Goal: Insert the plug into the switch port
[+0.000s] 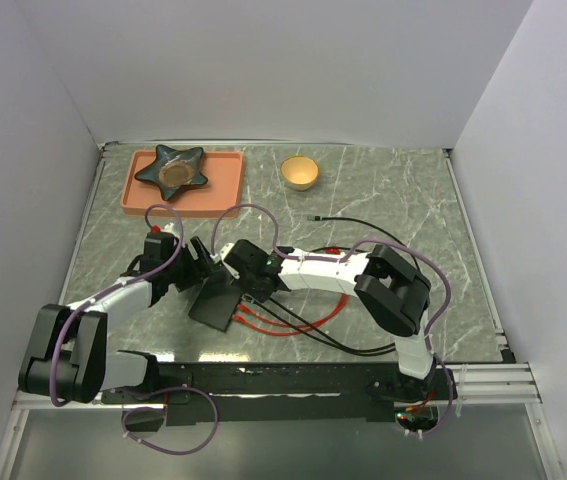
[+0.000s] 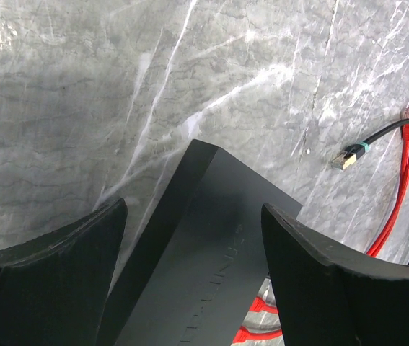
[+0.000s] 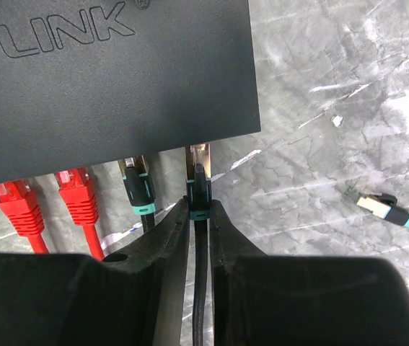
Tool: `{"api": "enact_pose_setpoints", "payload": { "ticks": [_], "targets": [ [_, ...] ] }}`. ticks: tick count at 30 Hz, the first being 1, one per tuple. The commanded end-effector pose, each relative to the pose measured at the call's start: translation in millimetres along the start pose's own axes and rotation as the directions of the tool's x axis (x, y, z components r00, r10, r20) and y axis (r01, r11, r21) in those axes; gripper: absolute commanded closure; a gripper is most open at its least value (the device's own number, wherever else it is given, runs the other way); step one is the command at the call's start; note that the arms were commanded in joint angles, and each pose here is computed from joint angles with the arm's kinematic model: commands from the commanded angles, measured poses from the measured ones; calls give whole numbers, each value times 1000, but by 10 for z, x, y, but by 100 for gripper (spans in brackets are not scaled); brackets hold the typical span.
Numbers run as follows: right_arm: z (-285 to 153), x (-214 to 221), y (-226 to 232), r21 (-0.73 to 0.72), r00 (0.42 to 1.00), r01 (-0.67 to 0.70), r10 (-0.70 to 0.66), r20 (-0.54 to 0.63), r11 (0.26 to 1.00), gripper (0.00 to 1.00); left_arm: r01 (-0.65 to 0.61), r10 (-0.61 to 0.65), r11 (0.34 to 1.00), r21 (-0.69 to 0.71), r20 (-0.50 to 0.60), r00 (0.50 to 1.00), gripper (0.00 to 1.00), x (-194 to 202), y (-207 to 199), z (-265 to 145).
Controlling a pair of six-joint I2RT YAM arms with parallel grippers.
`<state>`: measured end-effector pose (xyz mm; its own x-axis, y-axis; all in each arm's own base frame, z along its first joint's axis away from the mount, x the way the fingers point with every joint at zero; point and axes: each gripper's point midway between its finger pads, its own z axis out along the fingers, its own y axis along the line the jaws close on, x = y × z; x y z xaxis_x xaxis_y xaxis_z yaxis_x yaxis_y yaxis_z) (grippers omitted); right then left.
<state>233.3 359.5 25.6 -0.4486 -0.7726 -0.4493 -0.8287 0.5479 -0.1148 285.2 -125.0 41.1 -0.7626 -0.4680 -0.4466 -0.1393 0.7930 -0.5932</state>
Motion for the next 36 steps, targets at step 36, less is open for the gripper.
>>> {"api": "enact_pose_setpoints", "payload": {
  "ticks": [36],
  "targets": [
    [-172, -563, 130, -29, 945, 142, -127, 302, 989, 100, -87, 92, 988, 131, -35, 995, 32, 174, -213, -28]
  ]
}}
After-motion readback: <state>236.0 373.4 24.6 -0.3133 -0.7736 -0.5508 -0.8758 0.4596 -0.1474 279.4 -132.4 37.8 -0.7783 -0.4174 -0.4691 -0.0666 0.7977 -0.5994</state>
